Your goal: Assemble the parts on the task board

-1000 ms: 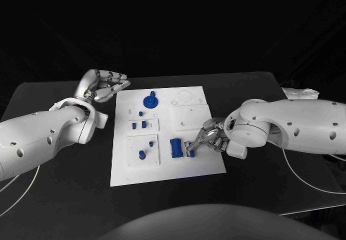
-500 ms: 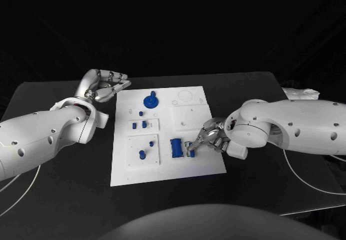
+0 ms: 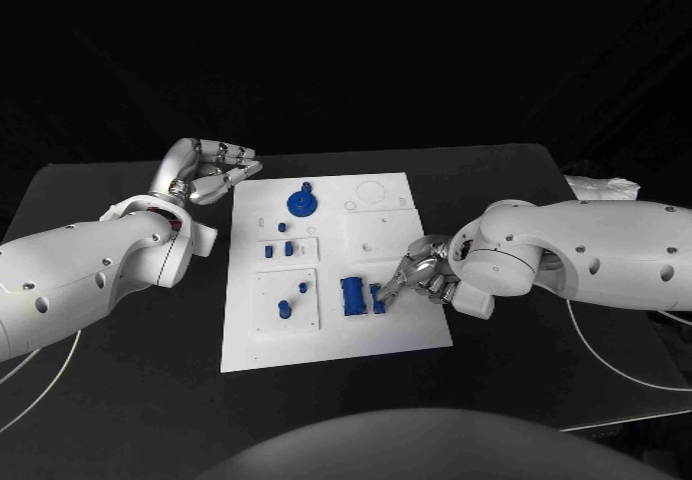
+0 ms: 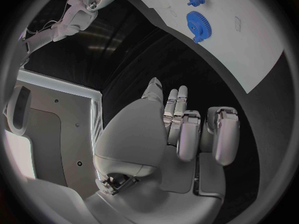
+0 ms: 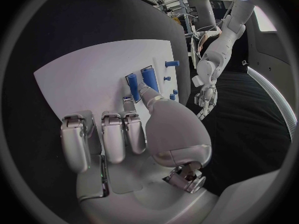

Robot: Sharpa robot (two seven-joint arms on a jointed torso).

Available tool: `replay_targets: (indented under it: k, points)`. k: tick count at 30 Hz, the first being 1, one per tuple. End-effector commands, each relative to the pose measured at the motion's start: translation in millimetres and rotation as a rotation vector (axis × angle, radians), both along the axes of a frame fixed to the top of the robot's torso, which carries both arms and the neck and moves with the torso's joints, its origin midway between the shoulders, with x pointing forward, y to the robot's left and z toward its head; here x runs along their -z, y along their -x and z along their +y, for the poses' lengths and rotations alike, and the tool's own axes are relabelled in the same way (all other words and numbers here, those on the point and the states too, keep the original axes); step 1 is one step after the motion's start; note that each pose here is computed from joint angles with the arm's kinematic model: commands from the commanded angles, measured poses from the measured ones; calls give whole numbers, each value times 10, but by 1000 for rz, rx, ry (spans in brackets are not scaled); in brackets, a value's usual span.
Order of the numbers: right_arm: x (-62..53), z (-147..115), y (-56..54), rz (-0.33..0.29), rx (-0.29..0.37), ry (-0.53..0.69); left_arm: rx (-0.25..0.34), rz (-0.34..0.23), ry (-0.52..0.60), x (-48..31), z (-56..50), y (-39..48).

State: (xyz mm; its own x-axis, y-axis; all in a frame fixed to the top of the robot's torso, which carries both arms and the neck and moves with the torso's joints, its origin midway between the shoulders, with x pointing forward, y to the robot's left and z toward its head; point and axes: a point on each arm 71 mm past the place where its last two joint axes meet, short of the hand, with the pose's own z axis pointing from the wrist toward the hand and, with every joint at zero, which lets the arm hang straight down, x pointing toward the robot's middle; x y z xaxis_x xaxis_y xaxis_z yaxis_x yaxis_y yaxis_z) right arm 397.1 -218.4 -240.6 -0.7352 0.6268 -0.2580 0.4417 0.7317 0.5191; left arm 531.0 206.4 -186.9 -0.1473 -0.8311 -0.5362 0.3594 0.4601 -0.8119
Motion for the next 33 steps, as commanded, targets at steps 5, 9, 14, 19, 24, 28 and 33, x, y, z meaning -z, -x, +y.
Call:
replay_targets:
  k: [5,9,14,19,24,28,33]
  points:
    - [-6,31,4,-8,-6,-11,21,0,2,-6,-31,6]
    - [-11,19,2,-21,-7,-6,21,1,2,-6,-31,6]
    - [-45,-34,14,-96,-51,53,20,1,2,-6,-27,7]
    - [-72,-112,68,-158,-119,133,20,2,2,-5,-23,7]
    - [-70,-158,145,-162,-164,168,20,4,1,-3,-21,3]
    - [-60,-152,191,-150,-192,182,23,5,1,-2,-32,0]
    - [-44,-112,209,-140,-213,195,24,3,0,-2,-34,1]
